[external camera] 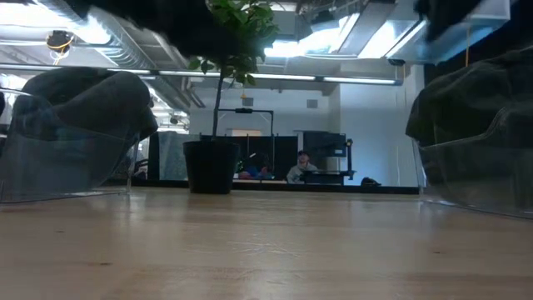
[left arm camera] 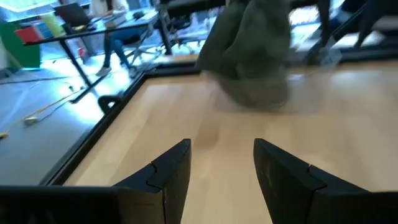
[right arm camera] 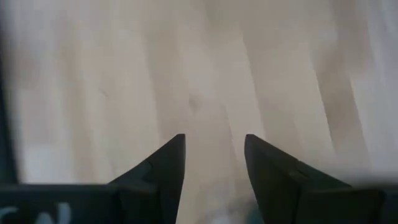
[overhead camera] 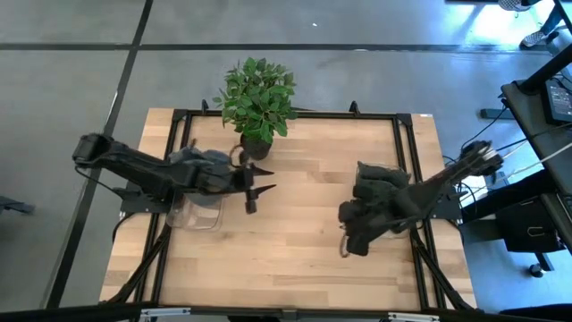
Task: Pick & Place hat
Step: Return to Home Position
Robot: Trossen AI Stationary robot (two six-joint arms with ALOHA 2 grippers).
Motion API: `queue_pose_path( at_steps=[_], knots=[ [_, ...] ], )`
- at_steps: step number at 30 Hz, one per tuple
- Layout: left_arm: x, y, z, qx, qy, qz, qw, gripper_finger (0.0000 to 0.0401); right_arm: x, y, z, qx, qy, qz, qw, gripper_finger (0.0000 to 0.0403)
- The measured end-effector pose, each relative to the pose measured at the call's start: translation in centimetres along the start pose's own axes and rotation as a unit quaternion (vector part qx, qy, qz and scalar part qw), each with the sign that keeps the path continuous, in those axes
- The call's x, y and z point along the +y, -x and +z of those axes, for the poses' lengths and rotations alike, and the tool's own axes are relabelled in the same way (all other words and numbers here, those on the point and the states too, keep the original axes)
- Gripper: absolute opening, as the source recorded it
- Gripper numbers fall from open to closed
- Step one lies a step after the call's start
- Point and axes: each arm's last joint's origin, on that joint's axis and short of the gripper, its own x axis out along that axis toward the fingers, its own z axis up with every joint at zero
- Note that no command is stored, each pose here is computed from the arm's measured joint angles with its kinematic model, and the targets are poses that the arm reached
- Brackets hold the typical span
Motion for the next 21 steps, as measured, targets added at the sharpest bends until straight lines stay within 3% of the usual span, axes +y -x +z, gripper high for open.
queue_pose_path(
  at_steps=[6,10,17,21],
  knots=[
    [0.0,5.9,2.3,-0.029,0.044,-0.032,0.998,0.0167,-2.2,3.3,-2.1,-0.171,0.028,0.111,0.979,0.0165],
    [0.0,9.2,2.7,-0.042,0.049,0.000,0.998,0.0170,-5.5,3.9,-5.7,-0.245,0.010,0.139,0.959,0.0165],
    [1.2,12.4,-2.2,-0.129,0.092,0.008,0.987,0.0168,-9.5,2.8,-11.2,-0.368,0.017,0.192,0.910,0.0165],
    [2.9,14.2,-4.1,-0.169,0.118,0.011,0.978,0.0167,-11.1,2.3,-13.4,-0.406,0.020,0.199,0.892,0.0165]
  ],
)
